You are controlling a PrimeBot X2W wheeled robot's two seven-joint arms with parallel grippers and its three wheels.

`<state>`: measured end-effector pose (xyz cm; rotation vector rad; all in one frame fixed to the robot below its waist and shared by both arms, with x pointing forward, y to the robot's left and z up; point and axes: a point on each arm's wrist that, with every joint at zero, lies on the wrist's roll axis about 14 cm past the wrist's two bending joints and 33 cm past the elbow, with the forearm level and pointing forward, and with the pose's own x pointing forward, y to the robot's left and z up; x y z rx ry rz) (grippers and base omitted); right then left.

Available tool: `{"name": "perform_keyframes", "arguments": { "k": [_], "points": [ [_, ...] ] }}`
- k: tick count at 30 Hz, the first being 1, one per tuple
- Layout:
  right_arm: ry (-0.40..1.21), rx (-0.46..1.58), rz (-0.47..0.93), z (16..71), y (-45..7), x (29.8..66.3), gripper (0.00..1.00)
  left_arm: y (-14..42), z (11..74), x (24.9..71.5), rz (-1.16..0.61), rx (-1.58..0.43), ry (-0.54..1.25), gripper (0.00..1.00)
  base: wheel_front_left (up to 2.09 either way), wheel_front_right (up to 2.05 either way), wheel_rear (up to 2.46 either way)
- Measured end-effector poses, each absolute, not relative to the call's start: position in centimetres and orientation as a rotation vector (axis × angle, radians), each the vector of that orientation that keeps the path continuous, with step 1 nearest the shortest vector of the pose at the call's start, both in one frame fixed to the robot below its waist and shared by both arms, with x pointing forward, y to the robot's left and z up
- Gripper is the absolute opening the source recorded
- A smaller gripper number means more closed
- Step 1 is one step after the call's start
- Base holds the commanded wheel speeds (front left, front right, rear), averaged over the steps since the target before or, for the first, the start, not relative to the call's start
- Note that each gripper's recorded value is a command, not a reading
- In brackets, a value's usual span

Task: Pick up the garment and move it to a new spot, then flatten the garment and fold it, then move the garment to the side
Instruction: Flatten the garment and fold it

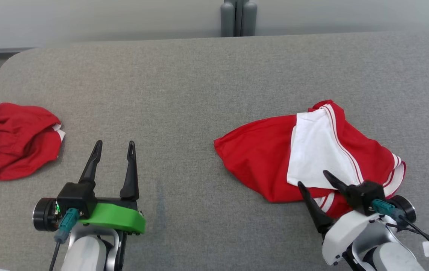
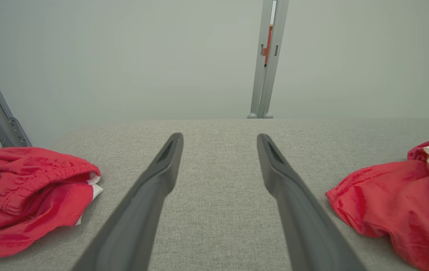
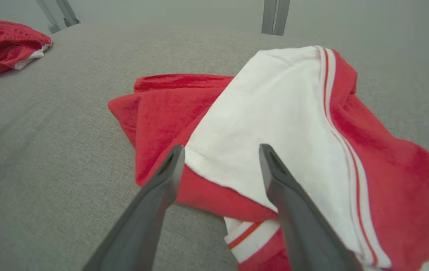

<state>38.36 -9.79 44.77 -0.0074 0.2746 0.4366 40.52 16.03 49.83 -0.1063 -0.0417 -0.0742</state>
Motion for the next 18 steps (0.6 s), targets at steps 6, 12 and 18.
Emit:
{"name": "perform_keyframes", "arguments": {
  "k": [6,12,18],
  "points": [
    [0.372,-0.050,0.536,41.4,-7.2,39.4,1.00,16.7,48.7,41.1,-0.049,-0.110,-0.013,1.00,0.00,0.00,0.00],
    [0.401,-0.075,0.553,39.8,-6.8,40.3,0.00,17.4,47.9,41.3,-0.025,-0.107,0.007,1.00,0.00,0.00,0.00],
    [0.328,-0.049,0.508,41.3,-7.7,41.2,0.00,17.5,48.0,41.4,-0.021,-0.106,0.003,1.00,0.00,0.00,0.00]
  ]
}}
